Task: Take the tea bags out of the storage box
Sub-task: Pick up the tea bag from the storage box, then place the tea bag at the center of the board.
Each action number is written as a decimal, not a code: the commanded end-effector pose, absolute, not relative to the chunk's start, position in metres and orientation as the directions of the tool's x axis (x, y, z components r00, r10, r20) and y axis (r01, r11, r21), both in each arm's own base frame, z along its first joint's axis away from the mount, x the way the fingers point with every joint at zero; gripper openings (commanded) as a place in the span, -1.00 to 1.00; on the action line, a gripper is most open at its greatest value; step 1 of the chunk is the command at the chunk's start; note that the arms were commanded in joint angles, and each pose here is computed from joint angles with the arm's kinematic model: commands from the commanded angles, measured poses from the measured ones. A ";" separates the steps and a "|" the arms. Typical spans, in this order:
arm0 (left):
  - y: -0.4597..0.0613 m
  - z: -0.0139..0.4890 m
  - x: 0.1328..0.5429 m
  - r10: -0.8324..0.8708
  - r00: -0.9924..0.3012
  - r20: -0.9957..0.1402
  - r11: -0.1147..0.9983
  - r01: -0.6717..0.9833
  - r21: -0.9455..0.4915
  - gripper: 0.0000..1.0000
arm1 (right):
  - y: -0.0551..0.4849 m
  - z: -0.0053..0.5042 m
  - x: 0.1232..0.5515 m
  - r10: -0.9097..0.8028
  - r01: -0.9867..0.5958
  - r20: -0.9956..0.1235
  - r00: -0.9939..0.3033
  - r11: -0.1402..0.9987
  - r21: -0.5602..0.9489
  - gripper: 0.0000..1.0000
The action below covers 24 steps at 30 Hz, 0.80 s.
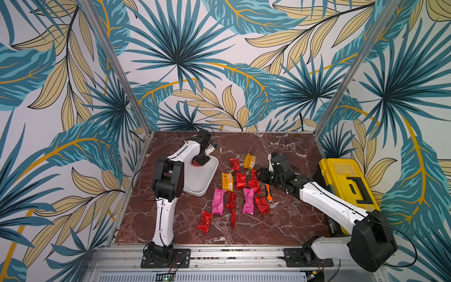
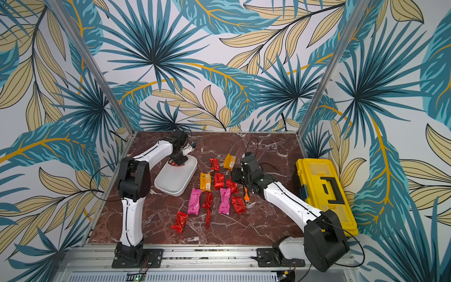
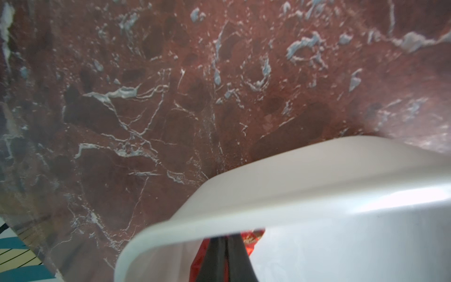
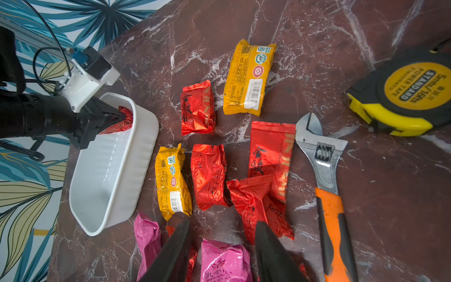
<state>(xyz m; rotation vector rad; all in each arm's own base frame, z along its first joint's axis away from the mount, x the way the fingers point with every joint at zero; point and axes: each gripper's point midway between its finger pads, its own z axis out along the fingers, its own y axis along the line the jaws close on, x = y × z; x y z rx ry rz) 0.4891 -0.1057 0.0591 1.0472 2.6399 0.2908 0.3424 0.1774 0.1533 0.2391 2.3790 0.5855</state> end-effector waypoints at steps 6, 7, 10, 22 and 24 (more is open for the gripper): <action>-0.125 0.159 0.474 0.581 -0.689 -0.434 0.814 0.502 0.293 -1.00 | 0.168 0.168 0.331 0.312 0.007 -0.597 -0.739 0.890 0.457 -0.03; -0.125 0.168 0.470 0.546 -0.693 -0.471 0.837 0.471 0.278 -1.00 | 0.167 0.169 0.329 0.313 0.007 -0.599 -0.738 0.890 0.456 -0.03; -0.127 0.197 0.451 0.405 -0.695 -0.595 0.909 0.376 0.180 -1.00 | 0.163 0.172 0.324 0.317 0.010 -0.605 -0.730 0.890 0.456 -0.03; -0.091 0.208 0.303 -0.153 -0.768 -0.621 0.979 -0.032 -0.201 -1.00 | 0.154 0.178 0.312 0.304 0.001 -0.618 -0.725 0.897 0.441 -0.03; -0.084 0.198 0.271 -0.221 -0.784 -0.580 0.966 -0.093 -0.242 -1.00 | 0.153 0.178 0.310 0.304 0.002 -0.620 -0.723 0.899 0.439 -0.03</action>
